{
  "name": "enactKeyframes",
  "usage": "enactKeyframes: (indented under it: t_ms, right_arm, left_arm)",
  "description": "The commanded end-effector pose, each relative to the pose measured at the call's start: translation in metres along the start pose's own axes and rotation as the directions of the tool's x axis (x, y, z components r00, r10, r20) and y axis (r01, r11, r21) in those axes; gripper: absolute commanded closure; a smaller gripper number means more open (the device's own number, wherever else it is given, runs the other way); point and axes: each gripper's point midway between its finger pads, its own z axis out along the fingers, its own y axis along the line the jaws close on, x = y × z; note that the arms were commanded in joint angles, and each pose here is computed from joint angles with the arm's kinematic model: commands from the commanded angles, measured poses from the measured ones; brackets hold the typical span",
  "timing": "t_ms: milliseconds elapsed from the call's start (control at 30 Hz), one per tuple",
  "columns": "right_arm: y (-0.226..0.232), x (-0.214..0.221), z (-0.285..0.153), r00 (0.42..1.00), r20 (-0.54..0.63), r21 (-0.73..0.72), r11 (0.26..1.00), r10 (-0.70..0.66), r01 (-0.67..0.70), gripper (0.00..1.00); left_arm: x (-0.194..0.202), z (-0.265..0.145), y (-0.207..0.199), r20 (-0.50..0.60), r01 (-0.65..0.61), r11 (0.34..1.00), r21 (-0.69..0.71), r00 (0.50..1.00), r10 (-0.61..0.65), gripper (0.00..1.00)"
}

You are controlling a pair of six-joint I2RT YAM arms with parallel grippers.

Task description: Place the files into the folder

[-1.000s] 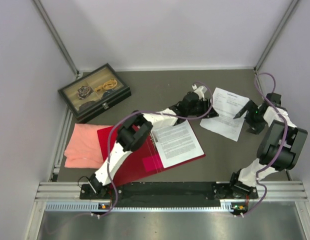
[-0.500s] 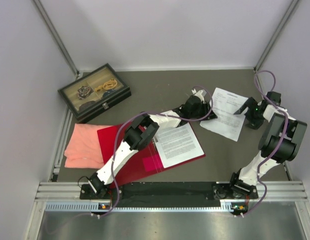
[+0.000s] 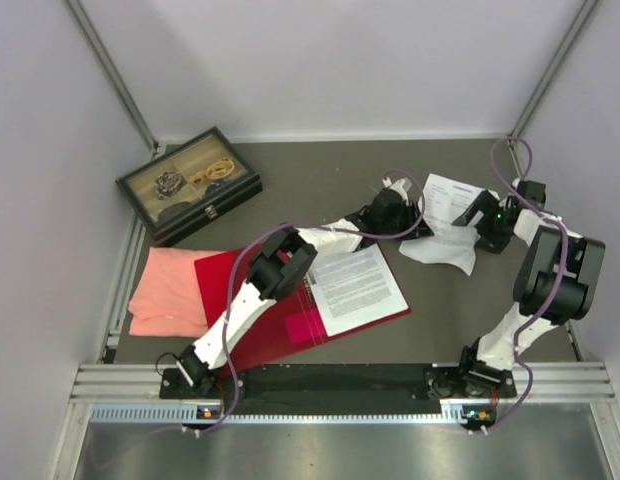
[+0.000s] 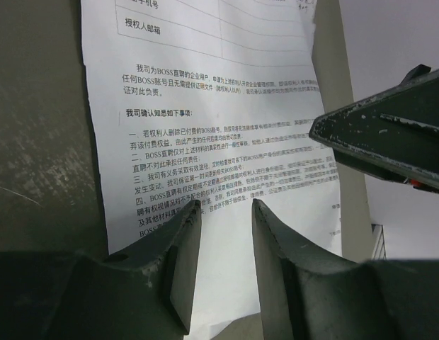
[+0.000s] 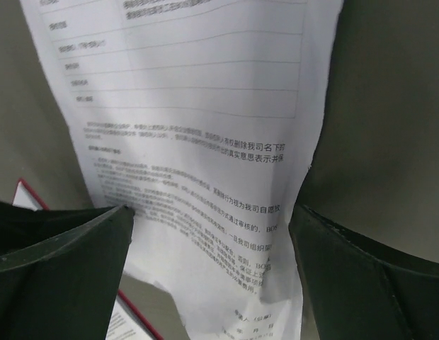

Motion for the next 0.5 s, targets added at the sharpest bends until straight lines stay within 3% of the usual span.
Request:
enactKeyframes:
  t_ms: [0, 167, 467]
  right_arm:
    - [0.015, 0.028, -0.001, 0.997, -0.069, -0.106, 0.994, 0.028, -0.036, 0.06]
    - [0.041, 0.031, -0.017, 0.996, -0.067, -0.235, 0.969, 0.058, -0.072, 0.05]
    - [0.046, 0.037, -0.034, 0.985, -0.023, -0.275, 0.947, 0.169, -0.169, 0.03]
  left_arm:
    - [0.006, 0.003, 0.012, -0.04, 0.02, 0.999, -0.032, 0.999, -0.022, 0.6]
    - [0.008, 0.003, 0.012, -0.051, 0.028, 0.999, -0.032, 0.998, -0.03, 0.59]
    - [0.011, 0.004, 0.012, -0.065, 0.037, 0.999, -0.03, 0.997, -0.039, 0.59]
